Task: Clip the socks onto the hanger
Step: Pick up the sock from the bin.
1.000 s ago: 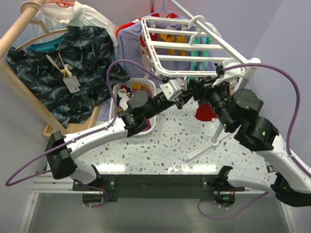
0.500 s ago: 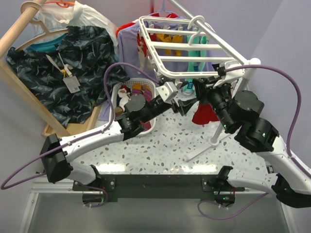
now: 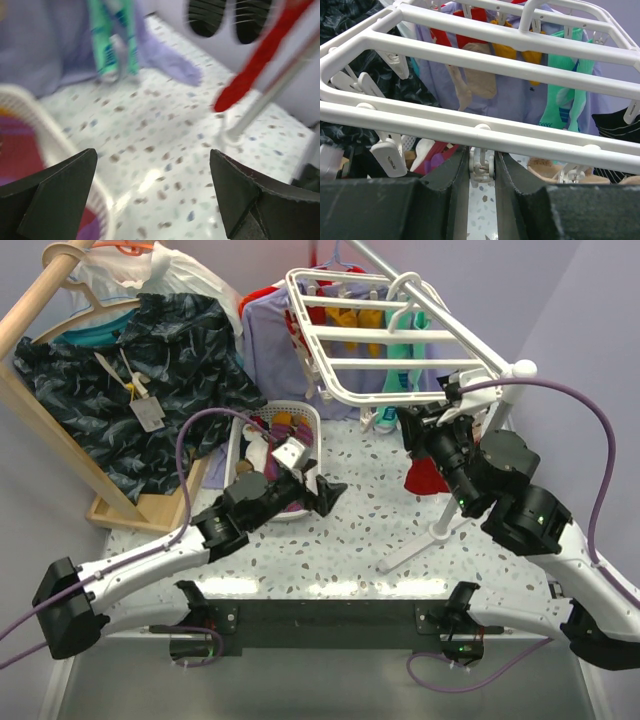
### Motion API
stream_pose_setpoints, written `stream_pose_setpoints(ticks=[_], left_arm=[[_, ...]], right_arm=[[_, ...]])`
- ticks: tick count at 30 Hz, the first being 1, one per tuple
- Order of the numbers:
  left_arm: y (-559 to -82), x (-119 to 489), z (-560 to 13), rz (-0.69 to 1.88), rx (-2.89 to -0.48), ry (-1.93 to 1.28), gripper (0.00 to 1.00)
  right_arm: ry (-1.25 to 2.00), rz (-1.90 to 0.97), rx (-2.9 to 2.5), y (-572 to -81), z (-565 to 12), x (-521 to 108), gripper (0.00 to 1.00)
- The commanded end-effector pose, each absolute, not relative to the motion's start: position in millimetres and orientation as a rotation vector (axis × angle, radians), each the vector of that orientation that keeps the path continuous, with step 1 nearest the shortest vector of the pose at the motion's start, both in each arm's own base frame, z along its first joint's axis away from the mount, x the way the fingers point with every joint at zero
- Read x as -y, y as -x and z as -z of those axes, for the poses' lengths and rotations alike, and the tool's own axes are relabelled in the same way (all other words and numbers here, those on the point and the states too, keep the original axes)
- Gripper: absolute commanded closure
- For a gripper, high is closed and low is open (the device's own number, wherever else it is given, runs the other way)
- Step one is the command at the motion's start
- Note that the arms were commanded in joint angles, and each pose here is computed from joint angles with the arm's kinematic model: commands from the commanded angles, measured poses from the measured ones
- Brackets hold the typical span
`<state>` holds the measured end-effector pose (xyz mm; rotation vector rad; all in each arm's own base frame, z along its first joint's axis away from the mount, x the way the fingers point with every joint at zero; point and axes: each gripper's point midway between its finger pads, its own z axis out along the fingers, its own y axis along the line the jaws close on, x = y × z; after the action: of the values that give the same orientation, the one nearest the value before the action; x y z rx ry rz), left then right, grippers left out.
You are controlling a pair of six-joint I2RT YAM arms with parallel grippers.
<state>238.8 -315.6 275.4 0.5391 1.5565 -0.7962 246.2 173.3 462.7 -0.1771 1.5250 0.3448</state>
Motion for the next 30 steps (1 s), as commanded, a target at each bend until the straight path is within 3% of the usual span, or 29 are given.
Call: stream_pose_setpoints(ticks=[1,6,12,17,30], left_arm=[[-287,232,-225,0.638,-1.836,-0.193,0.0],[-334,175,-195,0.459,-2.014,-0.063,0.02],[-405,146,-187,0.361,-2.103,0.031,0.15],[-439,175,-181,0.431,-2.154,-0.055,0.32],[-477,243,-134,0.405,-2.25,-0.195,0.39]], right_arm=[[0.138,-0.346,-1.509,-244,-467,-166,0.95],[0.143,-0.343,-1.509,-244,-467,-165,0.95],[0.155,-0.34,-1.502,-243,-470,-165,0.94],[0.157,-0.348,-1.496,-242,-473,-164,0.94],[0.167,-0.356,-1.492,-239,-473,-164,0.93]])
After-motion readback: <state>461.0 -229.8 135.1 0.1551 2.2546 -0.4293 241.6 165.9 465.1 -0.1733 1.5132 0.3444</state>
